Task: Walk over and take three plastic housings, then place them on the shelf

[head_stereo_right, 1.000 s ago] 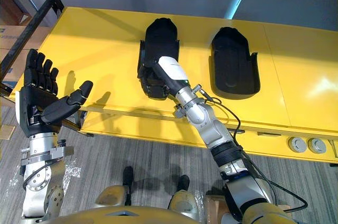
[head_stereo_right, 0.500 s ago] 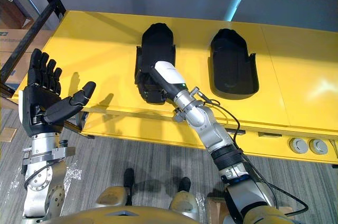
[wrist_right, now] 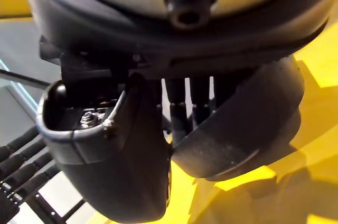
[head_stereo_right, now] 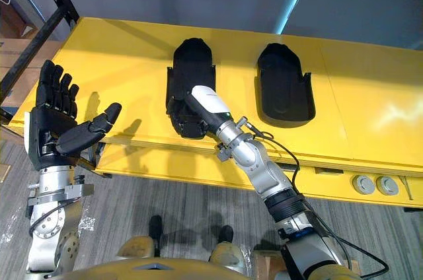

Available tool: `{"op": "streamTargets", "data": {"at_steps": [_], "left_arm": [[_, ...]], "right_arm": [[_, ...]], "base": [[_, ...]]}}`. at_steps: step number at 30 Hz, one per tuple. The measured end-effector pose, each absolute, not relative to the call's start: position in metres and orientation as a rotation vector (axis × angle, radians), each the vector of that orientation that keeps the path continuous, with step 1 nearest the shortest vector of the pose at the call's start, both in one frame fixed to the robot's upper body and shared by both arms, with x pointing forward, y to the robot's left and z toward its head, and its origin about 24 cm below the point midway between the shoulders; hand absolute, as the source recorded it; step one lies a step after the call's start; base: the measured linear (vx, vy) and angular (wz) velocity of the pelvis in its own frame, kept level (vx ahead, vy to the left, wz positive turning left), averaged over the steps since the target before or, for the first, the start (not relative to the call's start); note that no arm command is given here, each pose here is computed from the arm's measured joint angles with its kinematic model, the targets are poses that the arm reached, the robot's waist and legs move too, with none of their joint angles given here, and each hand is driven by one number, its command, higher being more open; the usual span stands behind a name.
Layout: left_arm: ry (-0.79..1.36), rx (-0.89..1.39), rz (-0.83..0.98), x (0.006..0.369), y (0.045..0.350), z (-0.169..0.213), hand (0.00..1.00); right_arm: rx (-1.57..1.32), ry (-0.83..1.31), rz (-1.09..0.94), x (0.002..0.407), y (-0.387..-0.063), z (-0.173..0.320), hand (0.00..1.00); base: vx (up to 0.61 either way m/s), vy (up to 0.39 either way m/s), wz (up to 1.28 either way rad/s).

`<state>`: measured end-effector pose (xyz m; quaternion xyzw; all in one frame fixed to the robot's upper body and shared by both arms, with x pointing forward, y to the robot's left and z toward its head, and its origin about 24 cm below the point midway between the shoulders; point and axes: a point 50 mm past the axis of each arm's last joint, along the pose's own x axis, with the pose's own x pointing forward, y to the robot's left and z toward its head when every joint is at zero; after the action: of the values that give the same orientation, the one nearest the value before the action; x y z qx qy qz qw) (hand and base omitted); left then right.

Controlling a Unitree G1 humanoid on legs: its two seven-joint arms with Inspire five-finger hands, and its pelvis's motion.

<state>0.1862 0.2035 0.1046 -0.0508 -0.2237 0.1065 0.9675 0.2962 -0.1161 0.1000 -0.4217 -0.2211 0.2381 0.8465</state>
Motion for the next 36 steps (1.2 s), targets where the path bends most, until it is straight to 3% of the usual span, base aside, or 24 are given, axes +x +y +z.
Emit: {"op": "streamTargets", "data": {"at_steps": [7,8,23,36], "left_arm": [[-0.416,-0.101,0.224,0.186,0.205,0.097,1.0],[-0.411,-0.1,0.226,0.185,0.205,0.096,1.0],[-0.383,-0.111,0.193,0.182,0.198,0.091,1.0],[-0.38,-0.105,0.174,0.182,0.198,0.09,1.0]], "right_arm": [[-0.889,-0.462,0.498,0.296,-0.116,0.099,0.0],[-0.889,-0.46,0.5,0.296,-0.116,0.098,1.0],[-0.812,-0.46,0.468,0.294,-0.117,0.098,1.0],[-0.613,-0.565,0.532,0.265,-0.109,0.125,1.0]], "base": [[-0.01,-0.003,0.0],[0.0,0.0,0.0],[0.0,-0.001,0.0],[-0.02,-0.005,-0.07]]}}
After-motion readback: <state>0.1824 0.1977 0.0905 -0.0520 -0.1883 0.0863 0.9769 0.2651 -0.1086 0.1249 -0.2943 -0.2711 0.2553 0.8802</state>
